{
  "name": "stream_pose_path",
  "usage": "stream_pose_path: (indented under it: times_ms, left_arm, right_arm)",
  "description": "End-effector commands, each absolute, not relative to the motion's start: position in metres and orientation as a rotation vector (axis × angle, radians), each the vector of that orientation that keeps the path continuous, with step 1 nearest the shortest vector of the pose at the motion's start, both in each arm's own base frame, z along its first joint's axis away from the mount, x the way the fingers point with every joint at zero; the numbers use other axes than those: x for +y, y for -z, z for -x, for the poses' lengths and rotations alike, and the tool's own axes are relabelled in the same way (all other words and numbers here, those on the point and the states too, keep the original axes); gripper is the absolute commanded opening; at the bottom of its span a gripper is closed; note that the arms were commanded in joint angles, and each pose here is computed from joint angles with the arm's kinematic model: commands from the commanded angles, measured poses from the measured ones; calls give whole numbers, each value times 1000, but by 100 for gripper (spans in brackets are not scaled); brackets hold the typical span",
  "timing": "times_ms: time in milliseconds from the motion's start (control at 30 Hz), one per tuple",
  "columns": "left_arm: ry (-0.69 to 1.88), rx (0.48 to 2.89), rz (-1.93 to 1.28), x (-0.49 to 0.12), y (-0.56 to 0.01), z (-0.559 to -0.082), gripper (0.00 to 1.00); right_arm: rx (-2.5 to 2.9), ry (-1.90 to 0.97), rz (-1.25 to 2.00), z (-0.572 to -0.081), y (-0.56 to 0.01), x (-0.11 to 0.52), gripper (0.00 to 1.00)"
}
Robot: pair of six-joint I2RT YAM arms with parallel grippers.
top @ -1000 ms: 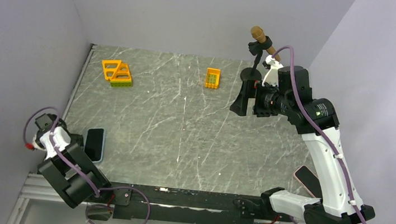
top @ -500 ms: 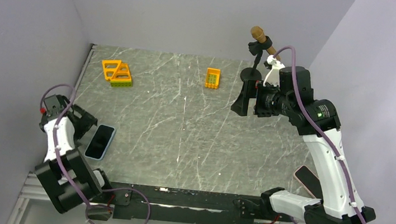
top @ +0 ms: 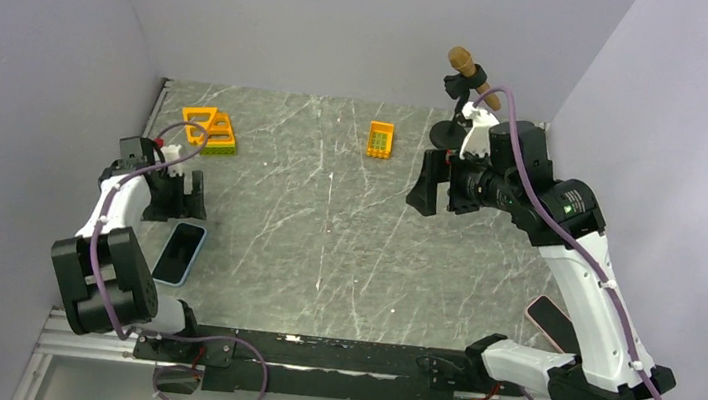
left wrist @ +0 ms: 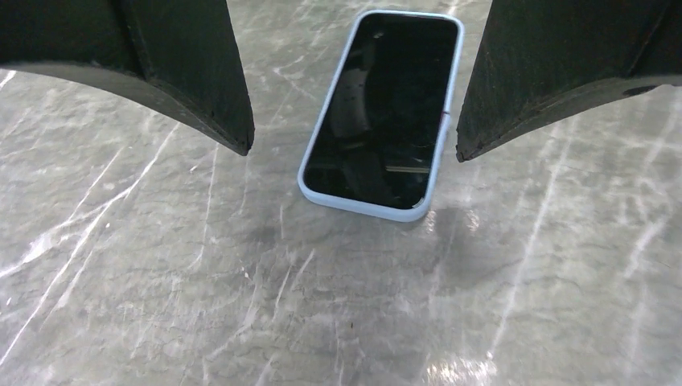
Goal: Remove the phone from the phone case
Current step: Adjust the phone at the corner of the board, then pick up the phone at the center of the board.
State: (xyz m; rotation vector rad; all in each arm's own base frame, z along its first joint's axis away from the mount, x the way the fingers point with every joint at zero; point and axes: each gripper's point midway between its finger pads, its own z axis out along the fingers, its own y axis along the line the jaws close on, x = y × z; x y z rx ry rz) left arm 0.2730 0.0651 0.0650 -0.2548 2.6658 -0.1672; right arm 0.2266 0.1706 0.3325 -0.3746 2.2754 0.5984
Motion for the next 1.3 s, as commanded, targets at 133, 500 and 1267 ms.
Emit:
stream_pose_path:
  times_ms: [133, 500, 1267]
  left_arm:
    - [120, 2837, -49, 67, -55, -269, 99]
    - [56, 3003, -86, 67, -25, -248, 99]
    - [-362, 3068, 64, 109, -33, -235, 100]
  right_arm:
    - [2162, -518, 411, -223, -358, 158, 100]
    - [2116, -478, 434, -220, -367, 155, 100]
    - [2145, -478, 436, -228, -357, 163, 100]
